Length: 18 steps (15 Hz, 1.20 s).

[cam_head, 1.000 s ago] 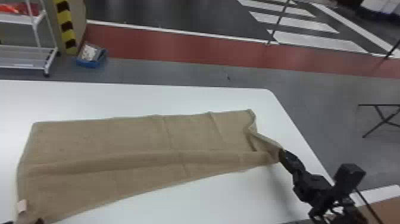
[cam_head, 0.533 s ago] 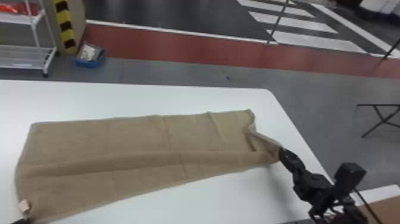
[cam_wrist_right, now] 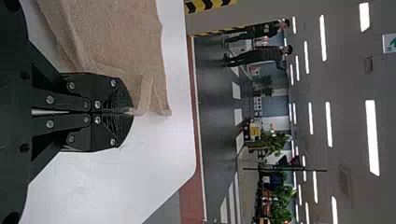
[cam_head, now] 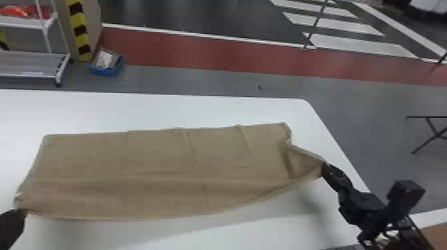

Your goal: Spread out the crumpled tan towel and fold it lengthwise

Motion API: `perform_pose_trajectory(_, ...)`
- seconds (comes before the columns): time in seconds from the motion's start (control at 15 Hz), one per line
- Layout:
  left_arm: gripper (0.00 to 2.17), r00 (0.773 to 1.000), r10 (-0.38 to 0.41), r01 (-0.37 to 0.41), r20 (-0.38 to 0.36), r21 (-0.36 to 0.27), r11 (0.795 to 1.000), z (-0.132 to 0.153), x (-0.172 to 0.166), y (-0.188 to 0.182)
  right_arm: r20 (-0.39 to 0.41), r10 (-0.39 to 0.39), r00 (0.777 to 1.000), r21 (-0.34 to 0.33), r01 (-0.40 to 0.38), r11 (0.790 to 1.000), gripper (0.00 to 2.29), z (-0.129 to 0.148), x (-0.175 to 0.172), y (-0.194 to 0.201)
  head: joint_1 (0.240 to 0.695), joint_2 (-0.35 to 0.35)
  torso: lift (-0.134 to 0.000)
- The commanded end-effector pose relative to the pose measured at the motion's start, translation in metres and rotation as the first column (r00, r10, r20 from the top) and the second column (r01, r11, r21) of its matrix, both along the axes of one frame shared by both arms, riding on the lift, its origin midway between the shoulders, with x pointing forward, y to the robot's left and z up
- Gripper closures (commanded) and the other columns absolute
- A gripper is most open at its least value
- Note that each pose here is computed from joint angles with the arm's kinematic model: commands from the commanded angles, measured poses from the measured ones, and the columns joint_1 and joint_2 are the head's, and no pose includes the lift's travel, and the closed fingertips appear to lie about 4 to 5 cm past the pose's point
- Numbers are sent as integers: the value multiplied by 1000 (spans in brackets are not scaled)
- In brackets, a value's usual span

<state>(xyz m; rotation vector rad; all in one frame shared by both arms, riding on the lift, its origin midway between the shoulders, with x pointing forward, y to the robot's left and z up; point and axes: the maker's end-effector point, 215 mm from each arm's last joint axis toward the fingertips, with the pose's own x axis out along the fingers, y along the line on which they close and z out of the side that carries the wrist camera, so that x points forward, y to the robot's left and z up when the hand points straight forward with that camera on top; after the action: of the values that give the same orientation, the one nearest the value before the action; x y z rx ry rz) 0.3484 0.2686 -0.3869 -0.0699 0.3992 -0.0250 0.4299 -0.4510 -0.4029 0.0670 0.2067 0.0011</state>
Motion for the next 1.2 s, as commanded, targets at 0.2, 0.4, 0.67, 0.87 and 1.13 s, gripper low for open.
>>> perform_pose_trajectory(0.2,1693,1000,15,-15,21,11,1000,9,5,6,-125,-17,992,-73,8,997,296,-37,-25,-13,695,-261,-124)
perform_pose_trajectory(0.4,1693,999,28,-29,24,21,999,8,8,12,-156,-100,983,-137,79,987,174,-40,-52,-58,695,-280,-124)
perform_pose_trajectory(0.67,1693,999,24,-25,28,22,999,8,11,11,4,-58,998,-239,58,969,120,15,-61,-73,695,-350,-124)
perform_pose_trajectory(0.87,1693,999,21,-22,27,19,1000,7,11,9,13,51,999,-253,-46,966,437,18,-56,-57,695,-350,-124)
perform_pose_trajectory(1.13,1693,1000,23,-23,21,20,1000,4,10,10,-90,215,972,-261,-231,937,444,-14,-56,-39,695,-325,-124)
